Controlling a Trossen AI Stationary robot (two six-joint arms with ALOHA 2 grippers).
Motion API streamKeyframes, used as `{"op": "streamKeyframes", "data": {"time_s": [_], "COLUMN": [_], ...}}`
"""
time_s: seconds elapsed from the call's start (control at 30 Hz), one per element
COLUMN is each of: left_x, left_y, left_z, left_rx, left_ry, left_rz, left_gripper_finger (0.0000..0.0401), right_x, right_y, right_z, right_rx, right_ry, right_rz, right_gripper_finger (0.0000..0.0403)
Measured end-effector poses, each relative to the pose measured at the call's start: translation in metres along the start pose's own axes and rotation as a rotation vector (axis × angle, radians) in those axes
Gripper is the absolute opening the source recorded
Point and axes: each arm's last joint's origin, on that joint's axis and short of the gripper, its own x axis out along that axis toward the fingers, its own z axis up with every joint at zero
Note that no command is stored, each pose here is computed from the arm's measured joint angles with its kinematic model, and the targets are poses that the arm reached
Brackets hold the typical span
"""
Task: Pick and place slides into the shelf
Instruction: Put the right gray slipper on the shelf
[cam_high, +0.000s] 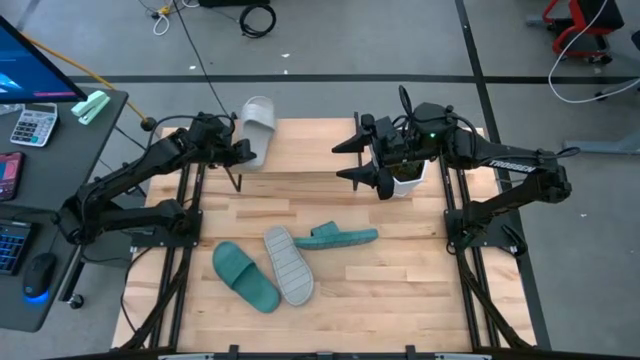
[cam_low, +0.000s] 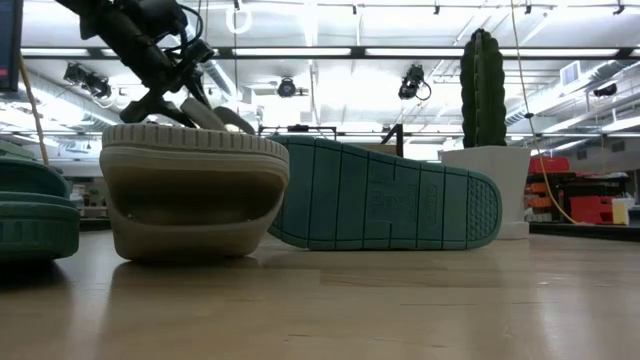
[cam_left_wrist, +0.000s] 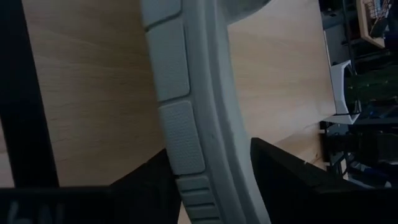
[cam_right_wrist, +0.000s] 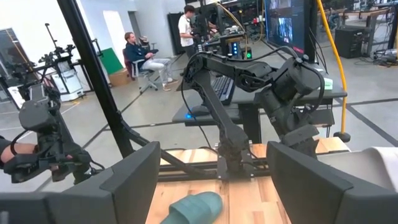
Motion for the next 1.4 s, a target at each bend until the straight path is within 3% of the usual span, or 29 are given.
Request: {"op": "streamKeyframes", "data": {"time_s": [0.37, 0.57, 1.1, 1.4], "left_x": [-0.016, -0.020, -0.019, -0.019], "left_y": [-0.001, 0.006, 0.001, -0.001], "left_z": [-0.003, -0.010, -0.017, -0.021], "left_rx": [0.006, -0.003, 0.011, -0.011], "left_ry": [-0.030, 0.022, 0.078, 0.156], "left_rz": [-0.035, 0.024, -0.015, -0.058], "left_gripper_finger": [0.0165, 0.0170, 0.0274, 0.0290], "right_x": [0.000, 0.001, 0.001, 0.001], "right_y": [0.002, 0.004, 0.004, 0.004], "right_z": [0.000, -0.001, -0.001, -0.001], "right_rx": [-0.001, -0.005, -0.005, -0.005], "right_ry": [0.002, 0.003, 0.003, 0.003], "right_rz": [0.008, 0.015, 0.015, 0.015], "right_gripper_finger": [0.0299, 0.0300, 0.0301, 0.0301]}}
